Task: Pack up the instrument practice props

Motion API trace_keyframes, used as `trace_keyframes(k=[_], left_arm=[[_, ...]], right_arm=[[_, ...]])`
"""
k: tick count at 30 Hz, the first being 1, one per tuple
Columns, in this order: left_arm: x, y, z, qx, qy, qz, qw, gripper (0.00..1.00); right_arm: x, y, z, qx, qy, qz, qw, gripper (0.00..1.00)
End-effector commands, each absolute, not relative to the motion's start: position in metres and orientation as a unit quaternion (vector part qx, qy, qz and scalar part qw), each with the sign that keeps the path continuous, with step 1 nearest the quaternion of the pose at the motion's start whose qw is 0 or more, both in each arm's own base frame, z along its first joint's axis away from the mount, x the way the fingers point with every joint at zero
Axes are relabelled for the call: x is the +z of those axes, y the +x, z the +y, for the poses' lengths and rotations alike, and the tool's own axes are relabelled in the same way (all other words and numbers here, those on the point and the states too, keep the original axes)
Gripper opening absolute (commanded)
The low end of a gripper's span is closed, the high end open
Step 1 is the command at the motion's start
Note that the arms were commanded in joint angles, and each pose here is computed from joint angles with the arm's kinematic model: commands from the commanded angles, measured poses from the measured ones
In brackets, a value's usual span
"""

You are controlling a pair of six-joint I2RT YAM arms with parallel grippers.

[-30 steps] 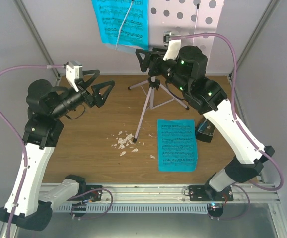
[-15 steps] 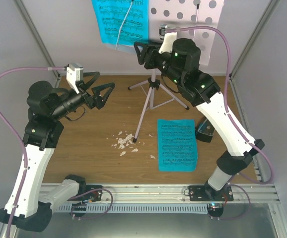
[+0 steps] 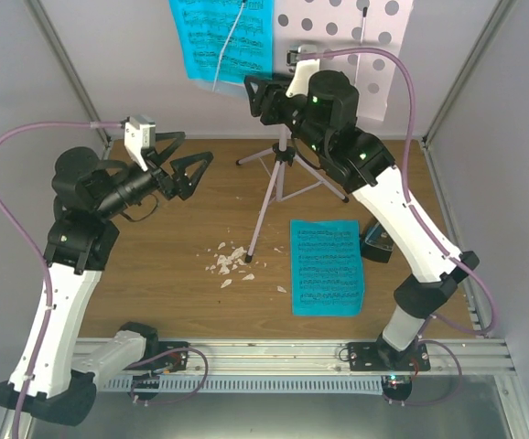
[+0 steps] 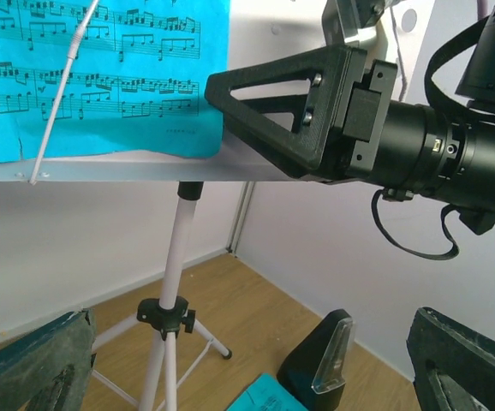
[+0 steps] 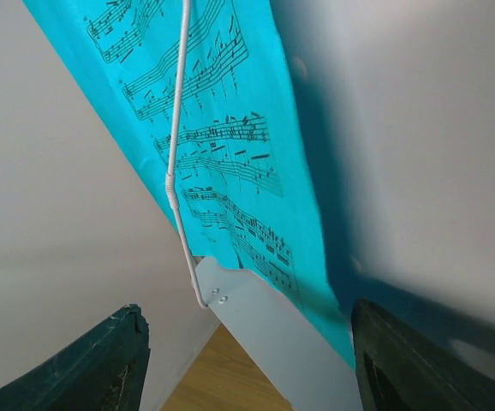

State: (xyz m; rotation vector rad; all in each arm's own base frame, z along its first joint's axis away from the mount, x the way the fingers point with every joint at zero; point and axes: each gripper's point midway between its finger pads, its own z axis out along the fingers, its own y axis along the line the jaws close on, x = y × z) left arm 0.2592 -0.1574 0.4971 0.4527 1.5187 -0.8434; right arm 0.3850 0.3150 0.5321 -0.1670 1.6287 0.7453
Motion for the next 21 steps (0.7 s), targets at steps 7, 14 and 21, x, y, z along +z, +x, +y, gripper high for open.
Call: trace_keyframes(k=[7, 14, 21], left_arm=[[0.518, 0.276, -0.168, -0.391, 0.217, 0.632, 0.633, 0.99], [0.536, 0.299, -0.166, -0.380, 0.202, 0.625, 0.651, 0.99], [0.562, 0.332, -0.160, -0.344, 0.195, 0.608, 0.689, 0.90]], right_arm=[[0.559, 0.394, 0.321, 0.337, -0.078, 0.669, 0.658, 0.54], [0.566, 0.397, 0.319, 0.329, -0.076, 0.658, 0.673, 0.38], [0.578, 0.398, 0.313, 0.314, -0.073, 0.640, 0.698, 0.33]])
